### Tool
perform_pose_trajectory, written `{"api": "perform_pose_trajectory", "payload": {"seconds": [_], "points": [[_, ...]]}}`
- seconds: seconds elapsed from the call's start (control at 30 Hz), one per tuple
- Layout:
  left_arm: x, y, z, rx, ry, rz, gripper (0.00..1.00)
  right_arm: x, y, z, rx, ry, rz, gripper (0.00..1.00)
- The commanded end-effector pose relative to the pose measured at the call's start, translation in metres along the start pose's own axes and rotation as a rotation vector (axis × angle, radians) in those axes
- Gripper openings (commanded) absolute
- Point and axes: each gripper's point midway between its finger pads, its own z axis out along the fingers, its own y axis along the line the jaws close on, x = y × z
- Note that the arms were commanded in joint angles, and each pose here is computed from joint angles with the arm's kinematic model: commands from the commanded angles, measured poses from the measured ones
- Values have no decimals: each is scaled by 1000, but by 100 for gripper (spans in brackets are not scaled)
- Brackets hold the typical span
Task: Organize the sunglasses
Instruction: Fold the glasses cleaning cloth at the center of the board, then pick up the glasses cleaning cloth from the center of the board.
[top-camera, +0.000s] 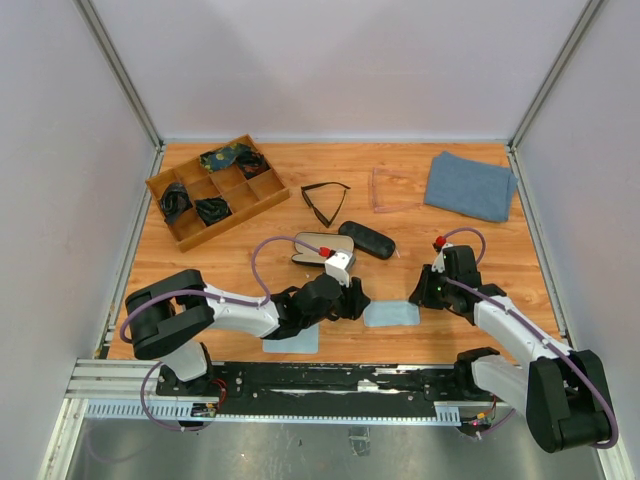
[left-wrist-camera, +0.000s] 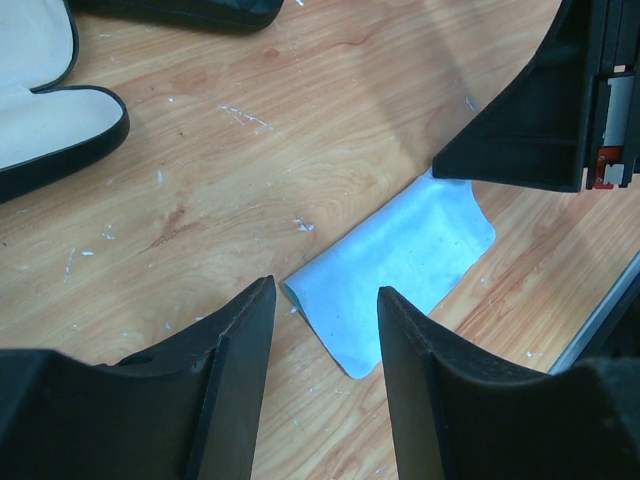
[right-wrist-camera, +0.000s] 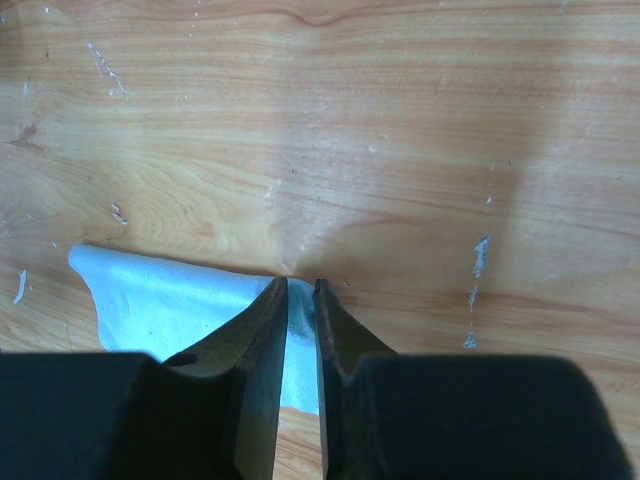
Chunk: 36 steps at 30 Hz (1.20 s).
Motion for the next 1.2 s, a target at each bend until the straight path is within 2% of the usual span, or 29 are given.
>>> {"api": "perform_pose_trajectory", "payload": {"seconds": [0.0,0.37,1.0,1.17], "points": [[-8,-8,6,27,-23,-23,51,8,-4,0,22,21,13,16],[3,-12,15,43,10,-19,50,4,-6,0,43,12,17,1],[19,2,33,-18,41,-18,50,2,-3,0,24,5,12,1],[24,6,36,-26,51,-18,47,2,-2,0,19,5,11,1]]}}
